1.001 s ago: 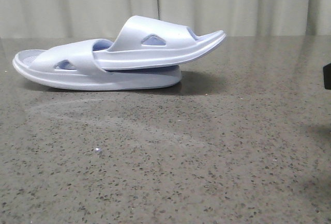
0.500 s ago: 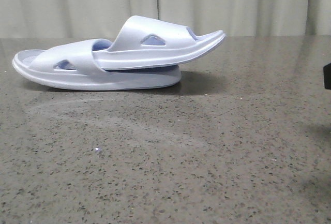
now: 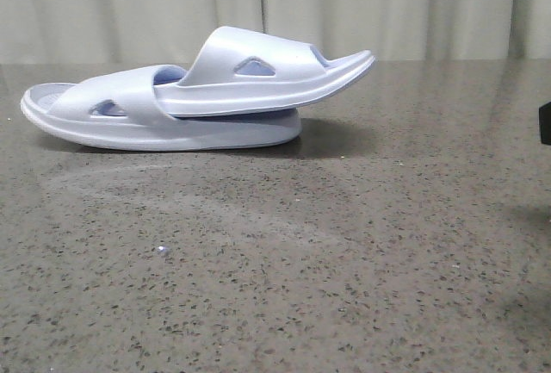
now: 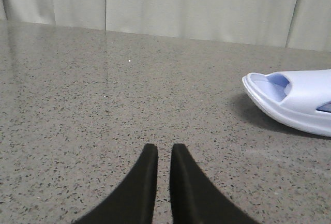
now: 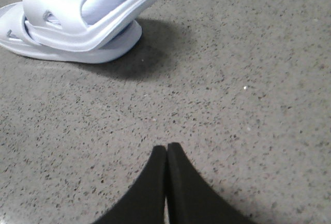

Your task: Insert blue slippers together front up

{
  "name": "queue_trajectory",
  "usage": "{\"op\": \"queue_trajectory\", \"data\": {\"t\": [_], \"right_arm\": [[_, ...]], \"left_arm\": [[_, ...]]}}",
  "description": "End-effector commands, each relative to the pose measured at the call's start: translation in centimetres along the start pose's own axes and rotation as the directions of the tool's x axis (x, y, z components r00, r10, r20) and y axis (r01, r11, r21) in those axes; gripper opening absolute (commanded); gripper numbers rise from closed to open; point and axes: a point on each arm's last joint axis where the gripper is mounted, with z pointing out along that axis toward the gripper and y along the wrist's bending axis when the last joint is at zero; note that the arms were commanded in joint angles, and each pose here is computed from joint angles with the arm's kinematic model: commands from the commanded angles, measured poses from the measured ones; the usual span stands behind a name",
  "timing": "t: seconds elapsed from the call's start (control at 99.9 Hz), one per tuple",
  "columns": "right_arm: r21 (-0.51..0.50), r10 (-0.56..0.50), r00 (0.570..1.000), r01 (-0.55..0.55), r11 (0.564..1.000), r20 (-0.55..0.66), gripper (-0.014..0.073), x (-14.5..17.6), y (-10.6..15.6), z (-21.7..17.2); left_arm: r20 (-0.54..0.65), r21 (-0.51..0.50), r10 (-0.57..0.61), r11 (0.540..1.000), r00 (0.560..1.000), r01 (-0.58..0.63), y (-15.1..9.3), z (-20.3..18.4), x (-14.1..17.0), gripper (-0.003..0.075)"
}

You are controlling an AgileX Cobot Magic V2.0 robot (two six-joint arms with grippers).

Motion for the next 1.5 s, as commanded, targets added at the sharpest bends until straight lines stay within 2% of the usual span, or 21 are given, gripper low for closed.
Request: {"op": "queue_trajectory", "data": {"t": [0.0, 0.1, 0.23, 0.3, 0.46, 0.54, 0.67, 0.7, 0.84, 1.491], "right_arm": [[0.059, -0.055, 0.987, 0.047, 0.997, 0.149, -0.0107, -1.6, -0.4, -0.5], [0.127, -0.144, 0.956, 0.115, 0.985, 0.254, -0.0107, -1.7, -1.2, -1.7], [0.220, -0.193, 0.923, 0.123, 0.968, 0.332, -0.0107, -0.6, -2.5, -3.7], [0.279, -0.231, 0.909, 0.135, 0.951, 0.348, -0.0107, 0.3, -3.1, -4.6], [0.409, -0.254, 0.926, 0.123, 0.904, 0.281, -0.0107, 2.7, -4.2, -5.9], [0.451, -0.292, 0.911, 0.139, 0.882, 0.290, -0.0107, 3.9, -4.5, -6.2], [0.461, -0.293, 0.905, 0.128, 0.878, 0.307, -0.0107, 5.8, -4.6, -6.3], [0.459, -0.280, 0.919, 0.129, 0.879, 0.278, -0.0107, 6.2, -4.6, -6.3], [0.459, -0.274, 0.930, 0.137, 0.877, 0.246, -0.0107, 6.8, -4.6, -6.6], [0.463, -0.287, 0.921, 0.141, 0.875, 0.262, -0.0107, 6.8, -4.5, -6.8]], "left_arm": [[0.053, 0.003, -0.020, 1.000, 0.998, 0.020, 0.0, 0.1, -0.3, 0.0015], [0.053, 0.003, -0.020, 1.000, 0.998, 0.020, 0.0, 0.1, -0.3, 0.0015], [0.053, 0.003, -0.020, 1.000, 0.998, 0.020, 0.0, 0.1, -0.3, 0.0015], [0.053, 0.003, -0.020, 1.000, 0.998, 0.020, 0.0, 0.1, -0.3, 0.0015], [0.053, 0.003, -0.020, 1.000, 0.998, 0.020, 0.0, 0.1, -0.3, 0.0015], [0.053, 0.003, -0.020, 1.000, 0.998, 0.020, 0.0, 0.1, -0.3, 0.0015], [0.053, 0.003, -0.020, 1.000, 0.998, 0.020, 0.0, 0.1, -0.3, 0.0015], [0.053, 0.003, -0.020, 1.000, 0.998, 0.020, 0.0, 0.1, -0.3, 0.0015], [0.053, 0.003, -0.020, 1.000, 0.998, 0.020, 0.0, 0.1, -0.3, 0.0015], [0.053, 0.003, -0.020, 1.000, 0.998, 0.020, 0.0, 0.1, -0.3, 0.0015]]}}
